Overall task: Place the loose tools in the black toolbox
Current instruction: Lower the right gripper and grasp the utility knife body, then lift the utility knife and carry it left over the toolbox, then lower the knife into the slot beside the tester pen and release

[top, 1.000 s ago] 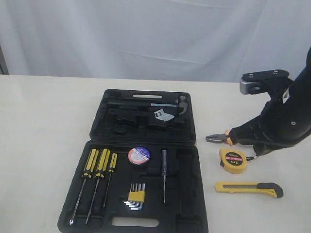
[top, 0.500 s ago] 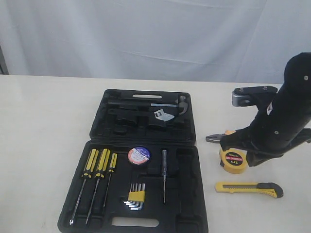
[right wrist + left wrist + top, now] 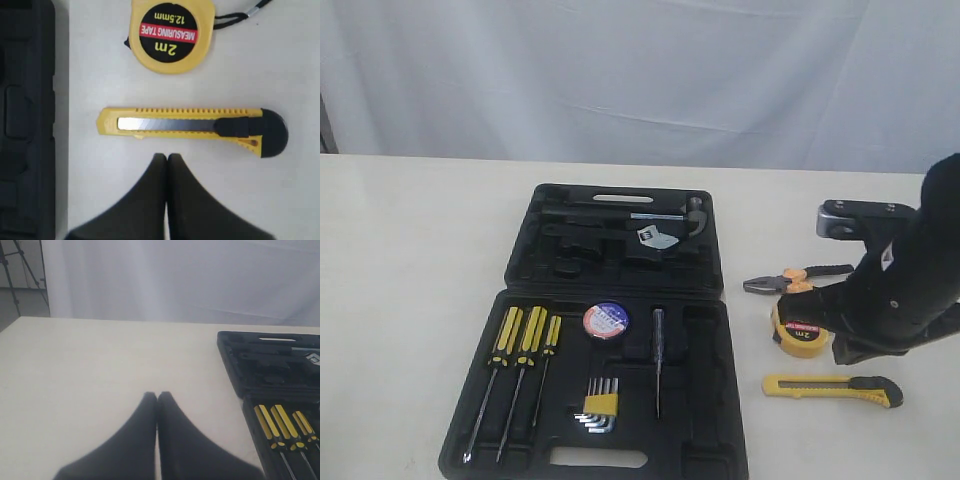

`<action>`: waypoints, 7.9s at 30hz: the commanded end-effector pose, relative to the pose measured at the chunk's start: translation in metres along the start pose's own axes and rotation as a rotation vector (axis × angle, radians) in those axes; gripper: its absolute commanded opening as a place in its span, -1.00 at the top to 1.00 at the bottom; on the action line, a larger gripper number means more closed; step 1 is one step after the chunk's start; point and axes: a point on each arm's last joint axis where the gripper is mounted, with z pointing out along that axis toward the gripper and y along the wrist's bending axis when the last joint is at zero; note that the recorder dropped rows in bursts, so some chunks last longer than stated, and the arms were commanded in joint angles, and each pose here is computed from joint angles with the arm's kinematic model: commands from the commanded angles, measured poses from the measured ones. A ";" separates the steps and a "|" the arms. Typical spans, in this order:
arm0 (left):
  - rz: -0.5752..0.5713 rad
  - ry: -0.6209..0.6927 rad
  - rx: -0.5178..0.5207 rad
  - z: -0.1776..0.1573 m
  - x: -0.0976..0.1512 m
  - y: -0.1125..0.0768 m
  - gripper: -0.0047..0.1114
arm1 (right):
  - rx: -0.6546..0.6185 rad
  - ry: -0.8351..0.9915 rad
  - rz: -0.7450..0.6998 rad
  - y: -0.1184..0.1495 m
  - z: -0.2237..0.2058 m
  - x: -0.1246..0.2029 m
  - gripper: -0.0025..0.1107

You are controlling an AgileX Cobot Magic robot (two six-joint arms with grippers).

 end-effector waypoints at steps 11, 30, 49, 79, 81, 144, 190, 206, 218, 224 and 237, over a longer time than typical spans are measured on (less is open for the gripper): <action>-0.004 0.000 0.003 0.000 0.001 0.000 0.92 | -0.110 -0.147 0.138 -0.005 0.008 0.036 0.97; -0.004 0.000 0.003 0.000 0.001 0.000 0.92 | -0.251 -0.224 0.587 0.001 0.008 0.027 0.97; -0.002 0.000 0.003 0.000 0.001 0.000 0.92 | 0.114 -0.235 0.889 -0.031 0.005 0.030 0.97; -0.003 0.000 0.003 0.000 0.001 0.000 0.92 | 0.124 -0.147 0.932 0.014 0.027 0.000 -0.12; -0.003 0.000 0.003 0.000 0.001 0.000 0.92 | 0.122 -0.157 0.994 0.014 0.027 0.000 -0.15; -0.004 0.000 0.003 0.000 0.001 0.000 0.92 | 0.200 -0.123 1.036 0.012 0.068 0.002 -0.15; -0.004 0.000 0.003 0.000 0.001 0.000 0.92 | 0.130 -0.088 0.010 0.018 -0.021 -0.009 0.96; -0.002 0.000 0.003 0.000 0.001 0.000 0.92 | -0.058 0.080 -0.212 0.102 -0.010 -0.059 0.96; -0.002 0.000 0.003 0.000 0.001 0.000 0.92 | -0.063 0.188 -0.132 0.123 0.048 -0.050 0.96; -0.002 0.000 0.003 0.000 0.001 0.000 0.92 | -0.066 0.193 -0.138 0.128 0.050 -0.047 0.96; -0.005 0.000 0.003 0.000 0.001 0.000 0.92 | -0.041 0.221 -0.120 0.127 0.052 -0.044 0.96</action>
